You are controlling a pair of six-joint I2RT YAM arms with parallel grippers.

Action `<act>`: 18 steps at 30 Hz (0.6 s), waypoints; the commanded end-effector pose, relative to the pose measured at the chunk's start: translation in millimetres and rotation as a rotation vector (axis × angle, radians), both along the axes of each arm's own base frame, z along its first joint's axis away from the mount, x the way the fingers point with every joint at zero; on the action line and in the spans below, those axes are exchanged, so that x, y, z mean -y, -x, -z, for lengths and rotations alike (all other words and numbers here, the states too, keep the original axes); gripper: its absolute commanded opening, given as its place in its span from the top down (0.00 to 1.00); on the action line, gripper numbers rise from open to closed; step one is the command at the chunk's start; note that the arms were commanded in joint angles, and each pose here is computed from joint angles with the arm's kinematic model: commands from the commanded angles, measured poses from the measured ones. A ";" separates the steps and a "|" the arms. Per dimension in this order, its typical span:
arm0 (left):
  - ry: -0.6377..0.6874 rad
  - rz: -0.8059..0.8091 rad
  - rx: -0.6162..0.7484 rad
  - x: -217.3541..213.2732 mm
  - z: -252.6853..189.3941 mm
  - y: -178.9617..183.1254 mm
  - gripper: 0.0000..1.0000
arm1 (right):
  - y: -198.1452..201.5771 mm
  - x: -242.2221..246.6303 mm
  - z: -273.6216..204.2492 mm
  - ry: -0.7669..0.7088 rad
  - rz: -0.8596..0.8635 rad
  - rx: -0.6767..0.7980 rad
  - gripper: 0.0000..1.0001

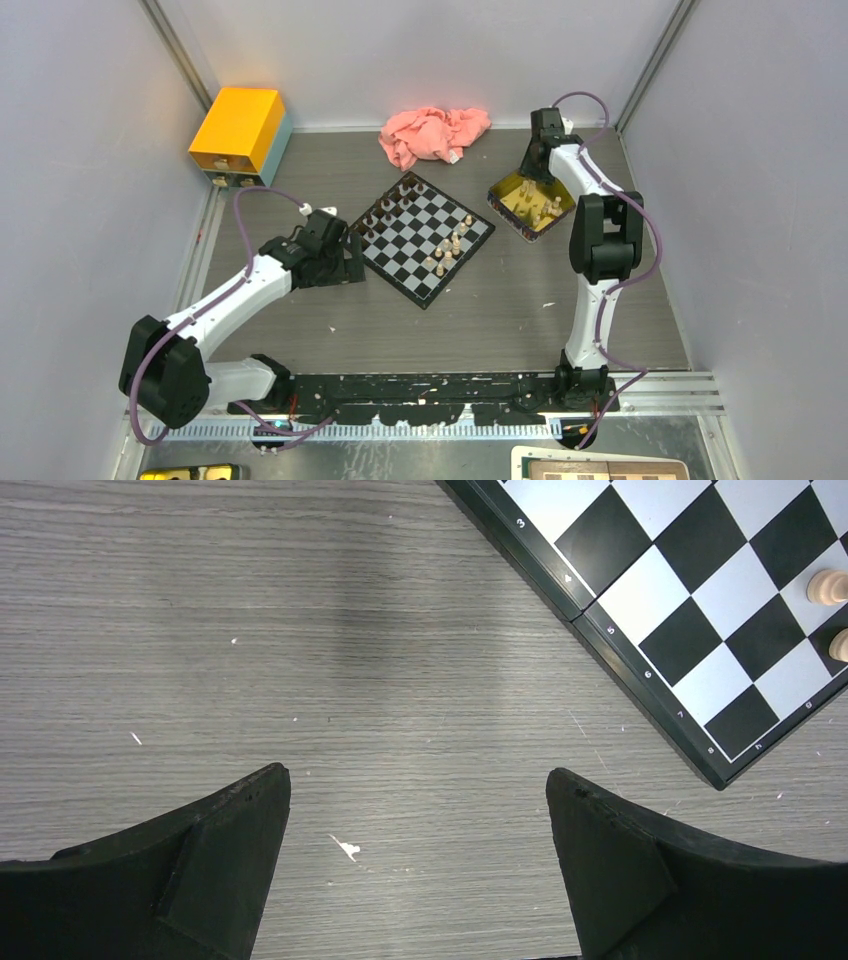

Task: Set up the chess pieces on the board
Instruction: Pick up the chess piece from the storage box.

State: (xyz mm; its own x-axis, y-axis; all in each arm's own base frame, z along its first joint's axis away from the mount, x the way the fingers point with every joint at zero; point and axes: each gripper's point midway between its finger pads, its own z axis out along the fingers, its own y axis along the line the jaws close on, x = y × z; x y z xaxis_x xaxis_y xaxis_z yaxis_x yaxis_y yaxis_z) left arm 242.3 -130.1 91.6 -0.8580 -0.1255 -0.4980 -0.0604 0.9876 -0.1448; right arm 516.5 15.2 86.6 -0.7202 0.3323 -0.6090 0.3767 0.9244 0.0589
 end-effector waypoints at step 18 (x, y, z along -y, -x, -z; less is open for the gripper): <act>0.004 0.001 0.041 4.7 -9.7 -11.8 0.00 | -8.7 5.4 6.5 -0.047 0.024 0.029 0.59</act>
State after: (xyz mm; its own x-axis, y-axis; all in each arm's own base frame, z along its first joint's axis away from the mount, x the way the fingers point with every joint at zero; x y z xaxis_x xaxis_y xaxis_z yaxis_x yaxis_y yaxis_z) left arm 242.2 -129.8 88.9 -0.8621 -0.1230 -0.4915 -0.0621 0.9884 -0.1384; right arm 517.2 10.4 77.9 -0.7185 0.3617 -0.5941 0.3901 0.9167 0.0864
